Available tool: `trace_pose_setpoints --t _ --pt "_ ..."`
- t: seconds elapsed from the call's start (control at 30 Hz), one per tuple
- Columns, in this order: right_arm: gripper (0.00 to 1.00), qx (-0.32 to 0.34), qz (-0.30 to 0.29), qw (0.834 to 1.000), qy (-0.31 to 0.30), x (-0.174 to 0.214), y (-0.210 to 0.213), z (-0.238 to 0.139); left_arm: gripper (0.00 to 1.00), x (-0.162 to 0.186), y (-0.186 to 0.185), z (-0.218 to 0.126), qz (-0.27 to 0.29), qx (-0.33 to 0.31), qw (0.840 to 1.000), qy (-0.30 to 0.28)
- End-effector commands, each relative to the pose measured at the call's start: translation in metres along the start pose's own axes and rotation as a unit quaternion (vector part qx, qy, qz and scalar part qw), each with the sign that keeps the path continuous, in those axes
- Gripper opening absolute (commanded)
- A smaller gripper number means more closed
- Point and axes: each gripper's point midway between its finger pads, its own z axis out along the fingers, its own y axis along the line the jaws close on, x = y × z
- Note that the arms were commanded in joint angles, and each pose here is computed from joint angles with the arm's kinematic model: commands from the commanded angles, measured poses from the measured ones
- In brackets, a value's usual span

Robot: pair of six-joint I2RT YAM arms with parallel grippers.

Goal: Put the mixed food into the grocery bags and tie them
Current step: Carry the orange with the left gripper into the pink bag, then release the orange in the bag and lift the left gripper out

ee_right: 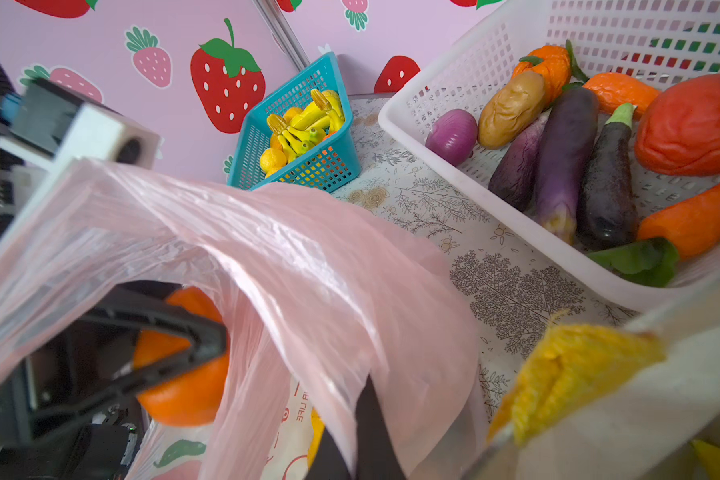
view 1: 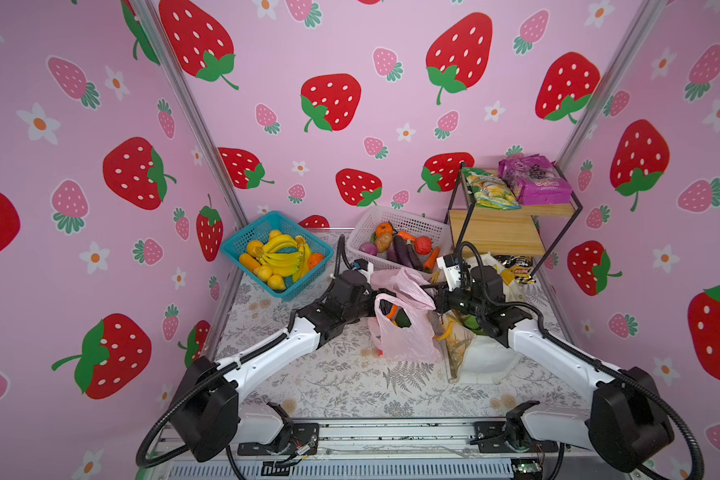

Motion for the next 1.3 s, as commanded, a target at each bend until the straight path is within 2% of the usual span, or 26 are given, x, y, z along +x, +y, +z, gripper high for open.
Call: trace_pose_setpoints --t 0.0,0.23,0.6,0.73,1.0,1.17,1.27 --pt "0.0 0.015 0.0 1.0 0.001 0.002 -0.007 -0.003 0.38 -0.011 -0.035 0.008 -0.006 0.049 0.999 -0.022" --pt "0.0 0.01 0.004 1.0 0.006 0.004 -0.007 0.0 0.43 0.018 -0.034 0.037 0.01 0.042 0.999 0.014" --pt "0.0 0.016 0.003 1.0 0.007 0.006 -0.009 0.0 0.7 0.026 -0.028 0.036 0.041 0.026 0.999 0.021" --pt "0.0 0.018 0.003 1.0 0.005 0.006 -0.01 0.0 0.76 0.024 -0.028 0.031 0.045 0.025 0.999 0.017" --pt "0.0 0.019 0.002 1.0 0.006 0.006 -0.01 0.0 0.8 0.014 -0.032 0.012 0.067 0.023 0.997 0.001" --pt "0.0 0.02 0.002 1.0 0.007 0.007 -0.011 0.0 0.78 0.008 -0.03 -0.016 0.096 0.015 0.995 -0.021" --pt "0.0 0.02 0.0 1.0 0.004 0.005 -0.01 -0.001 0.77 0.004 -0.017 -0.036 0.115 -0.017 0.992 -0.043"
